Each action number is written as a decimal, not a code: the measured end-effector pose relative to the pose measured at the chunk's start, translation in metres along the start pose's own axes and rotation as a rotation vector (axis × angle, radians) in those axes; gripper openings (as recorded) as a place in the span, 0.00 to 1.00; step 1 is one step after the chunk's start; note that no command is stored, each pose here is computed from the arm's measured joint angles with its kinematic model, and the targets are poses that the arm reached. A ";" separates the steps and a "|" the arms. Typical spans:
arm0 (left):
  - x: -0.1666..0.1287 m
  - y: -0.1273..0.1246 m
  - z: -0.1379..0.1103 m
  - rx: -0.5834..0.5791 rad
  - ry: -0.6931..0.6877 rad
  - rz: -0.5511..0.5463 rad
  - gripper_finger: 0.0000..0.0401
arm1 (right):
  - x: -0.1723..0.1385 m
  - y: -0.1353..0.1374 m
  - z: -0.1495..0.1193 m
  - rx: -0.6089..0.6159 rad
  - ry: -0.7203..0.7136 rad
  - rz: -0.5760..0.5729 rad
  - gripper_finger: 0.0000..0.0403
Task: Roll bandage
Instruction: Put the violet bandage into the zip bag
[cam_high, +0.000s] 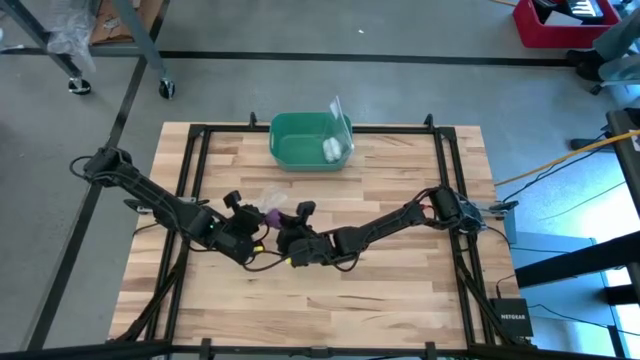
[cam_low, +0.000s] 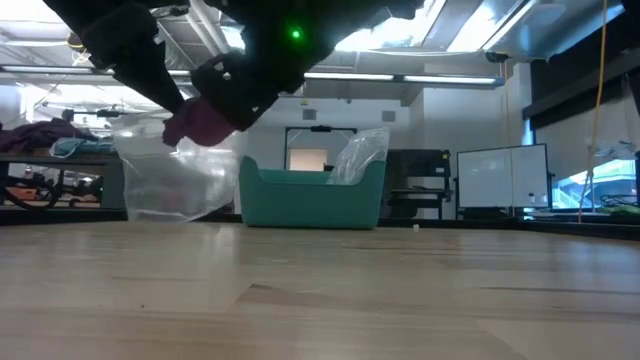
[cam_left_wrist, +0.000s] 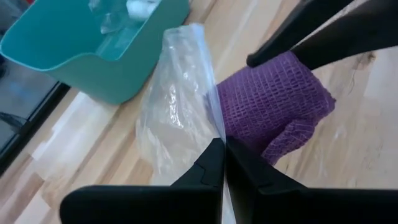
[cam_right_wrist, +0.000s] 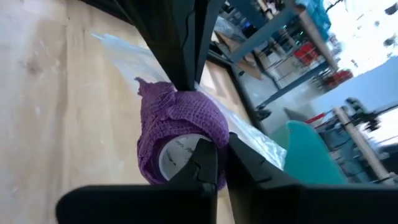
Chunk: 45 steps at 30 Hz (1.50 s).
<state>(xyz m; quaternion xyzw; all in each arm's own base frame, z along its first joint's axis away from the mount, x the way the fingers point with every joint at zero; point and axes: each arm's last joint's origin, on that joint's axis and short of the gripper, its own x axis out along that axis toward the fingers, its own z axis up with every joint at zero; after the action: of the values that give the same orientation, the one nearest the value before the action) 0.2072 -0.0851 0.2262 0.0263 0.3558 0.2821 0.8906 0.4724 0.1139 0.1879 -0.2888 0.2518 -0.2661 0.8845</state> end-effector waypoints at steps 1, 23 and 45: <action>0.000 0.000 0.000 0.005 0.001 -0.002 0.01 | -0.002 0.000 0.002 -0.023 -0.003 -0.008 0.04; -0.005 -0.005 0.005 0.062 -0.008 -0.048 0.01 | 0.008 0.006 -0.014 -0.064 -0.008 0.384 0.03; -0.005 -0.002 -0.001 0.052 0.034 -0.035 0.01 | 0.004 -0.031 -0.023 0.233 0.457 0.586 0.55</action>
<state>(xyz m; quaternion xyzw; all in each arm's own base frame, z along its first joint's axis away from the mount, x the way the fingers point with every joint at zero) 0.2049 -0.0896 0.2283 0.0386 0.3788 0.2576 0.8881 0.4513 0.0811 0.1907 -0.0356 0.4824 -0.0862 0.8710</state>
